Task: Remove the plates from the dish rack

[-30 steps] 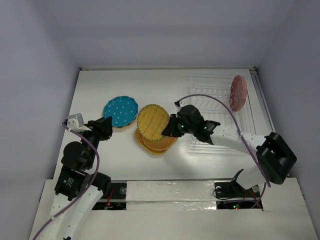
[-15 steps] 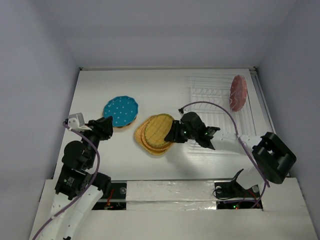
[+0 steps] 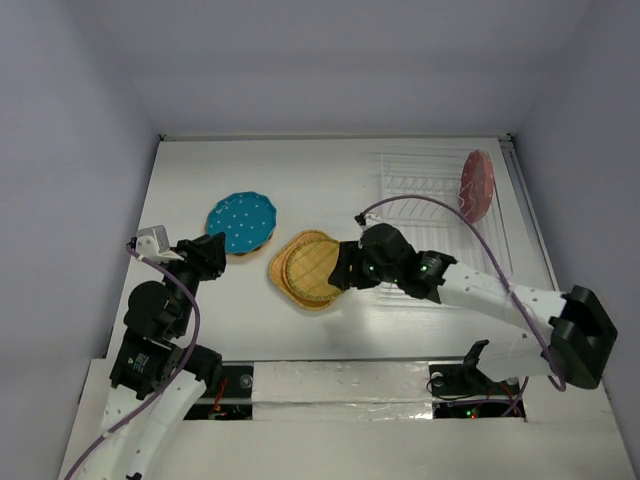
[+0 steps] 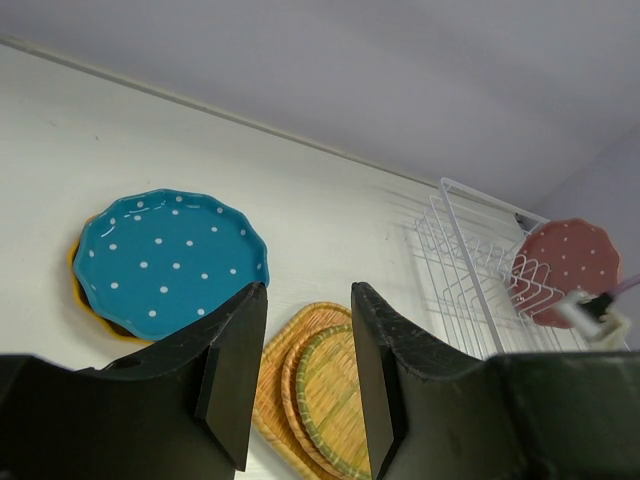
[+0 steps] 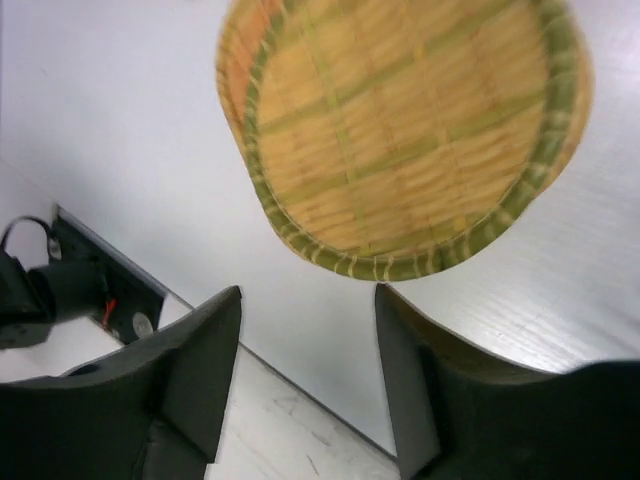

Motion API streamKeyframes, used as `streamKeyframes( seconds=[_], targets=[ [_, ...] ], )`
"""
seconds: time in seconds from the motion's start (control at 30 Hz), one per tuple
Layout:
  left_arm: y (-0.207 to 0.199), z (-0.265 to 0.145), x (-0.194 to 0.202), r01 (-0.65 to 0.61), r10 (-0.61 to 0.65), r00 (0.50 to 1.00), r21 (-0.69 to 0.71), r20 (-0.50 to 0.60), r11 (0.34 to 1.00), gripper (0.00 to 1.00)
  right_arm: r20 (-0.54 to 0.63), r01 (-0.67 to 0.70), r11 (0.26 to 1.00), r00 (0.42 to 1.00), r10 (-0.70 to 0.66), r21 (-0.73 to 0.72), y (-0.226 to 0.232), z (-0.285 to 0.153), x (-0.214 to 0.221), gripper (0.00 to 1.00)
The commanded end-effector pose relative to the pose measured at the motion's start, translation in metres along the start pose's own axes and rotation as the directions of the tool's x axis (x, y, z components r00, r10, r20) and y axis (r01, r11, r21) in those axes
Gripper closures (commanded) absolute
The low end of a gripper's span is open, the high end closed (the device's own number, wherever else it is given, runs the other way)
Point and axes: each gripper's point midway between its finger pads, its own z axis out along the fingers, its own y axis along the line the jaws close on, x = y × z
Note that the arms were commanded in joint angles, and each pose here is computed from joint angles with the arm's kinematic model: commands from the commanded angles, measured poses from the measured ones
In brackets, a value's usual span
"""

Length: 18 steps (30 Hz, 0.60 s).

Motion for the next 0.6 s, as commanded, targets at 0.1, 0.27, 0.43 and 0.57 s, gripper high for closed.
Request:
streamKeyframes(
  seconds=[0.1, 0.27, 0.43, 0.57],
  targets=[
    [-0.006, -0.001, -0.008, 0.001, -0.002, 0.999, 0.029, 0.034, 1.0, 0.64, 0.395, -0.056, 0.981, 0.918, -0.023, 0.186, -0.01, -0.087, -0.097, 0.94],
    [-0.007, -0.003, -0.011, 0.002, -0.004, 0.999, 0.036, 0.049, 0.999, 0.68, 0.595, -0.244, 0.843, 0.796, -0.108, 0.479, -0.103, -0.159, -0.173, 1.0],
    [-0.008, -0.007, -0.016, 0.002, -0.005, 0.998, 0.045, 0.067, 0.999, 0.79, 0.607, -0.372, 0.621, 0.765, -0.215, 0.69, -0.178, -0.205, -0.2, 1.0],
    [-0.008, -0.01, -0.018, 0.002, -0.006, 0.997, 0.051, 0.079, 0.999, 0.87, 0.555, -0.438, 0.389, 0.788, -0.267, 0.81, -0.233, -0.233, -0.209, 0.56]
  ],
)
